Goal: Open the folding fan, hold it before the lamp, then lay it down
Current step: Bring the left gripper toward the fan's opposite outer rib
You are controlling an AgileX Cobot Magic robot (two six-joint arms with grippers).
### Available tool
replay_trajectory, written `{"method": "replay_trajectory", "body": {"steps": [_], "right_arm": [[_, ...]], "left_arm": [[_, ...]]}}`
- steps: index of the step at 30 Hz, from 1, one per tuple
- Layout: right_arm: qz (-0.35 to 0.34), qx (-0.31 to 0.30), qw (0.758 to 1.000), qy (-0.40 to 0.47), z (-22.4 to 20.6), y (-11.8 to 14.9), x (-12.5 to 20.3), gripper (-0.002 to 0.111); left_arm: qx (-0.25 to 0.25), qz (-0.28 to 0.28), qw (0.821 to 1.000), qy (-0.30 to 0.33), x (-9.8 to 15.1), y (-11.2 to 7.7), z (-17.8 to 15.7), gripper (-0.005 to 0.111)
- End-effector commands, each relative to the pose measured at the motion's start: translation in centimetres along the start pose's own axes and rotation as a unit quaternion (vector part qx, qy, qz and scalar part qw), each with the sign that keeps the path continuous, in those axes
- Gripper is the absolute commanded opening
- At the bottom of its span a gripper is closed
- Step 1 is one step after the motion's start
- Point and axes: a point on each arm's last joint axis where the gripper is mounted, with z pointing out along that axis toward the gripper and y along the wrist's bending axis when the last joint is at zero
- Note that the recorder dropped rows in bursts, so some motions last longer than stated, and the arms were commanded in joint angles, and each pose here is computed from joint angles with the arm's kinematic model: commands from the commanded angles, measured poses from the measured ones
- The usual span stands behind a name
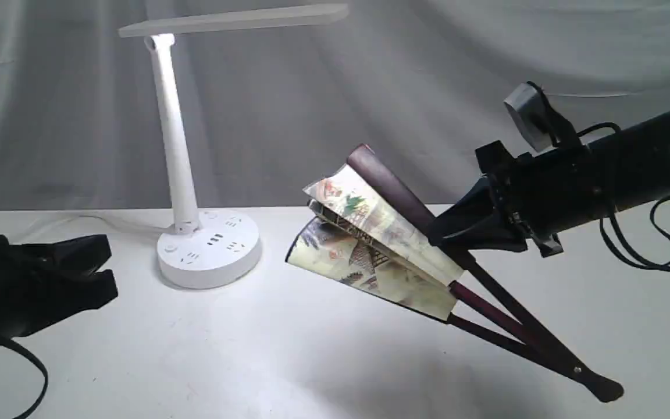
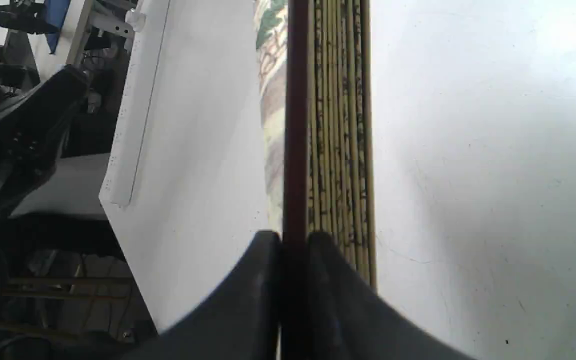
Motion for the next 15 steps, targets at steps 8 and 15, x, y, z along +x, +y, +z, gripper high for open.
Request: {"method": "replay_trajectory", "body": {"steps": [8,15], "right_arm": [[-0.009,-0.009,1.0,-0.006,-0.3,0.5,0.0,0.0],[-0.017,-0.012,1.0,-0.008,-0.2,0.4,0.0,0.0]], "left_arm": [[-0.007,-0.156,0.984,0.083,4.2,1.2,3.2,0.031],[0.078,-0.231,0.957,0.159,5.4,0.3,6.8,0.036]]}}
